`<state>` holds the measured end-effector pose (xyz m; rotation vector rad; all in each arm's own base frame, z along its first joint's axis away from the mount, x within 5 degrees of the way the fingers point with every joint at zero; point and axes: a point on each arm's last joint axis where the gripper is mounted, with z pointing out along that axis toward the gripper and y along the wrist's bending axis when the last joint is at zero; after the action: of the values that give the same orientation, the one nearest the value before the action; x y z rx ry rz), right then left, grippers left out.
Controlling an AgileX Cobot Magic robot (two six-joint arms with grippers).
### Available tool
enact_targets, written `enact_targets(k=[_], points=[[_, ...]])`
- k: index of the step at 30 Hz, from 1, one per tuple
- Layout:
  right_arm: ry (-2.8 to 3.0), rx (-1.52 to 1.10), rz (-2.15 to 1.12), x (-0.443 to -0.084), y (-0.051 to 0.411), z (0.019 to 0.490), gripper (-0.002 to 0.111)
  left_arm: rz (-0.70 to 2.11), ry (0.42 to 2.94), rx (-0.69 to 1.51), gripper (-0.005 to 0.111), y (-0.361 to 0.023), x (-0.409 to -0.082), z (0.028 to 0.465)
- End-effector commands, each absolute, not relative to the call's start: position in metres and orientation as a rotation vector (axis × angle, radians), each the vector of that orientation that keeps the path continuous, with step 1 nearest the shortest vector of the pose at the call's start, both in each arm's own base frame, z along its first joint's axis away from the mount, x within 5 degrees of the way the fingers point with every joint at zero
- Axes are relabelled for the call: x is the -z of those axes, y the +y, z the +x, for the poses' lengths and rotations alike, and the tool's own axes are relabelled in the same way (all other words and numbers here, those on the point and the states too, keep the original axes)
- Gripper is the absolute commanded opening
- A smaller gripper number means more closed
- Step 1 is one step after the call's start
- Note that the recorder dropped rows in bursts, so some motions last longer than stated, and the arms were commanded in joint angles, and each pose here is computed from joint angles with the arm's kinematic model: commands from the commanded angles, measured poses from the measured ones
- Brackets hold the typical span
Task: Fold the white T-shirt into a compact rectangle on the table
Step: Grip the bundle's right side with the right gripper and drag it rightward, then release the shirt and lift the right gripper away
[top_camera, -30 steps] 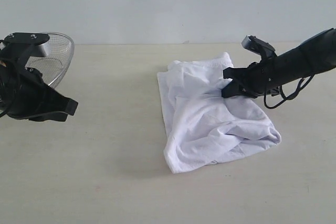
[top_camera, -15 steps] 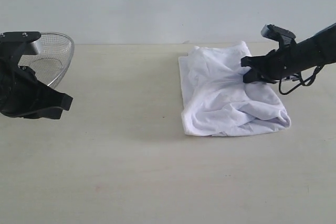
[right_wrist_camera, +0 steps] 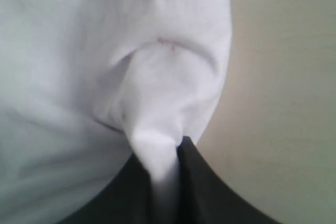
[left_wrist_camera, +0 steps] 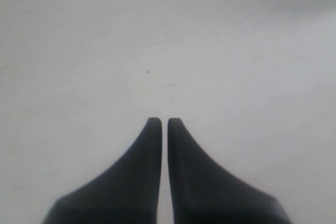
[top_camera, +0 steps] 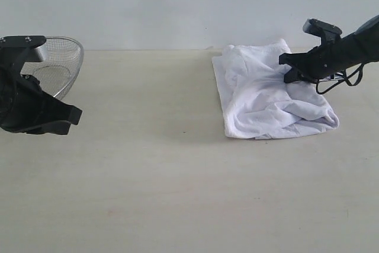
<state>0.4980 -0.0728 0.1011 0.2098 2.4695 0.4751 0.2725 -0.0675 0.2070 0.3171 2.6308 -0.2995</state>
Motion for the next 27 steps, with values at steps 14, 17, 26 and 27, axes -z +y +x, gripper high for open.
enact_targets(k=[14, 17, 26, 27], points=[[2.456, -0.410, 0.096, -0.119, -0.078, 0.497, 0.050, 0.288, 2.631, 0.309, 0.004, -0.067, -0.208, 0.271], [2.435, -0.356, 0.044, -0.140, -0.080, 0.495, 0.069, 0.285, 2.623, 0.306, 0.004, -0.067, -0.208, 0.272], [2.391, -0.209, -0.137, -0.225, -0.079, 0.475, 0.070, 0.289, 2.594, 0.287, 0.004, -0.066, -0.209, 0.275], [2.384, -0.196, -0.131, -0.236, -0.079, 0.471, 0.068, 0.293, 2.581, 0.279, 0.004, -0.066, -0.210, 0.276]])
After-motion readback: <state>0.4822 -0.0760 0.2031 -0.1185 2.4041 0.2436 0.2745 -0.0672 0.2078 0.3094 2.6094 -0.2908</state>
